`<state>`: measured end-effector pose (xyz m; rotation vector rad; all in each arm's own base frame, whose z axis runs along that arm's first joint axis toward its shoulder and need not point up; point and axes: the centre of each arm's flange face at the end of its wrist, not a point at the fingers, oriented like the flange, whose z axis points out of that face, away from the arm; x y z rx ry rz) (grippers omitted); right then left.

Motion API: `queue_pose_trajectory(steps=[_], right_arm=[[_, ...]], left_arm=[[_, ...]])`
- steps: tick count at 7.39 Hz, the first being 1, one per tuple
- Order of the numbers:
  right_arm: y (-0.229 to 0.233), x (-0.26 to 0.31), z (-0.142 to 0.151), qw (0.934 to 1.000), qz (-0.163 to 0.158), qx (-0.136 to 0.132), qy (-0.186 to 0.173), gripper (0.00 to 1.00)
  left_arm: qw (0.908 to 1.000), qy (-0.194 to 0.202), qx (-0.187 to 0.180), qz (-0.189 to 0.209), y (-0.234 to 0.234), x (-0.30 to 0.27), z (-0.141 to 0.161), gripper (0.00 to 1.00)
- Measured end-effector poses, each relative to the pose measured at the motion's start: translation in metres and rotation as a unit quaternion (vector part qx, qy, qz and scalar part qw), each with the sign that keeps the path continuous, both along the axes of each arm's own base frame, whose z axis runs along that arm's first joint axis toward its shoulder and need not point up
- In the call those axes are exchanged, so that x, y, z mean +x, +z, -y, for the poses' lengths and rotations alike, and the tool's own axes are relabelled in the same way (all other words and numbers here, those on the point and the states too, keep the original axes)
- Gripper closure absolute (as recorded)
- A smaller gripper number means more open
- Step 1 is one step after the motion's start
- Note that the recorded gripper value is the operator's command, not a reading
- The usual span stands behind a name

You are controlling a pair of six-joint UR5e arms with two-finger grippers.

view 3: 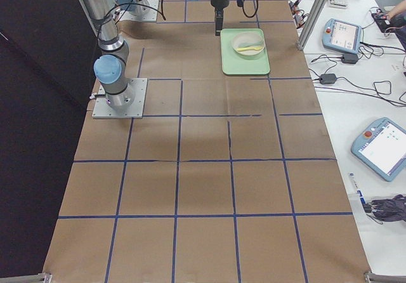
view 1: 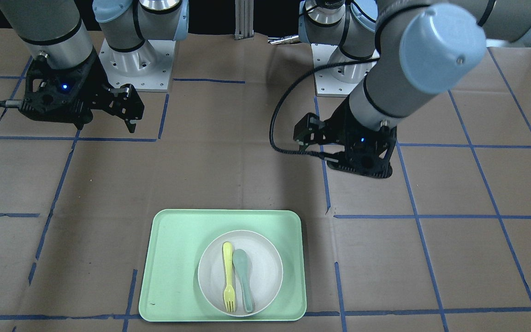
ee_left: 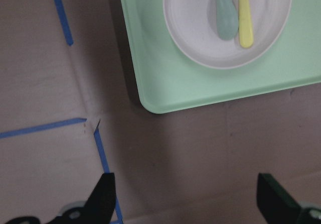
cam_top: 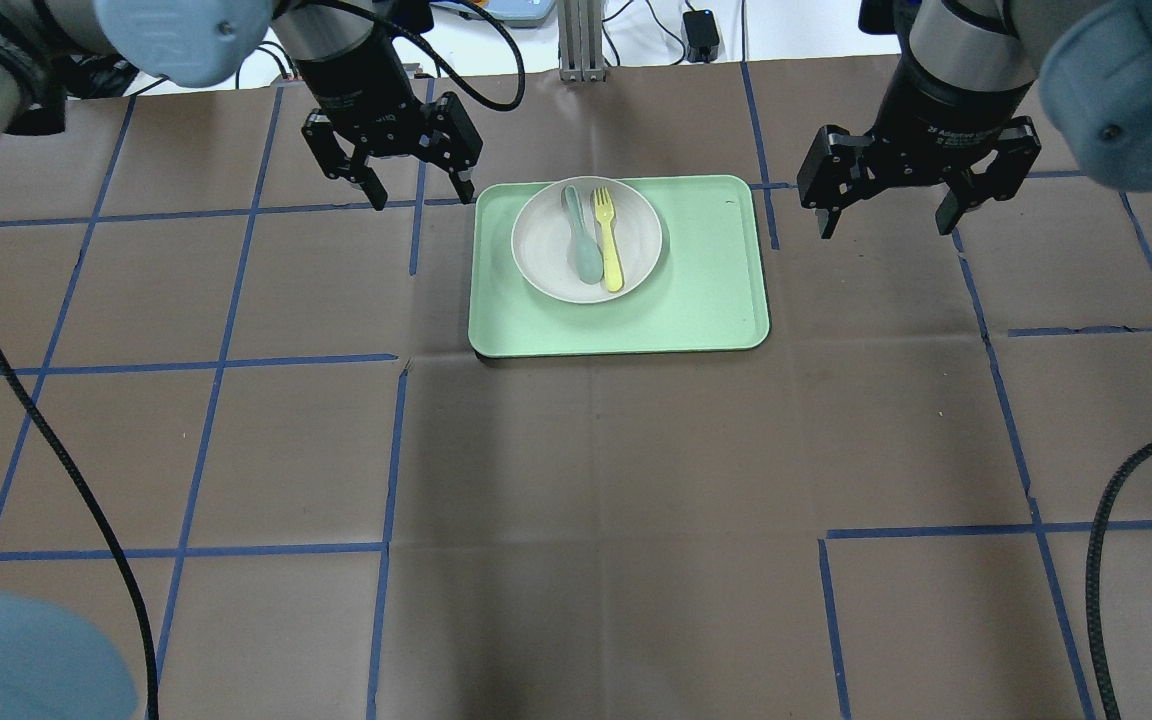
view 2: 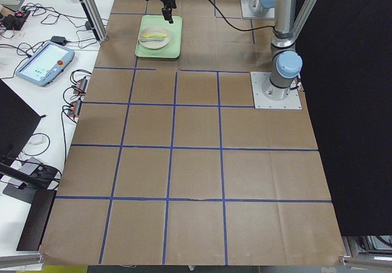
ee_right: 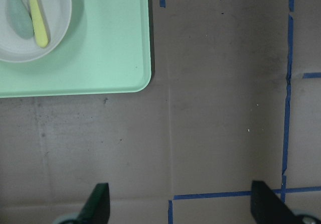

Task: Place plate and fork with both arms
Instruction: 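Open the left gripper and lift it away from the plate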

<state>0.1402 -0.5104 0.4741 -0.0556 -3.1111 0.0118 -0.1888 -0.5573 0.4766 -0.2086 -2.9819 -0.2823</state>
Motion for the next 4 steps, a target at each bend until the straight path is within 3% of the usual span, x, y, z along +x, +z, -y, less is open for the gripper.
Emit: queue_pose_trajectory(steps=[2,4], right_arm=[[-0.015,0.007,0.018,0.9999,0.008,-0.009,0.003,0.0],[-0.027,0.027,0.036,0.9996,0.013,-0.02,0.014,0.0]], left_arm=[[0.9992,0.004,0.003,0.041,0.035,0.016,-0.089,0.01],[0.9976,0.04,0.006,0.056,0.035,0.032,-0.141,0.01]])
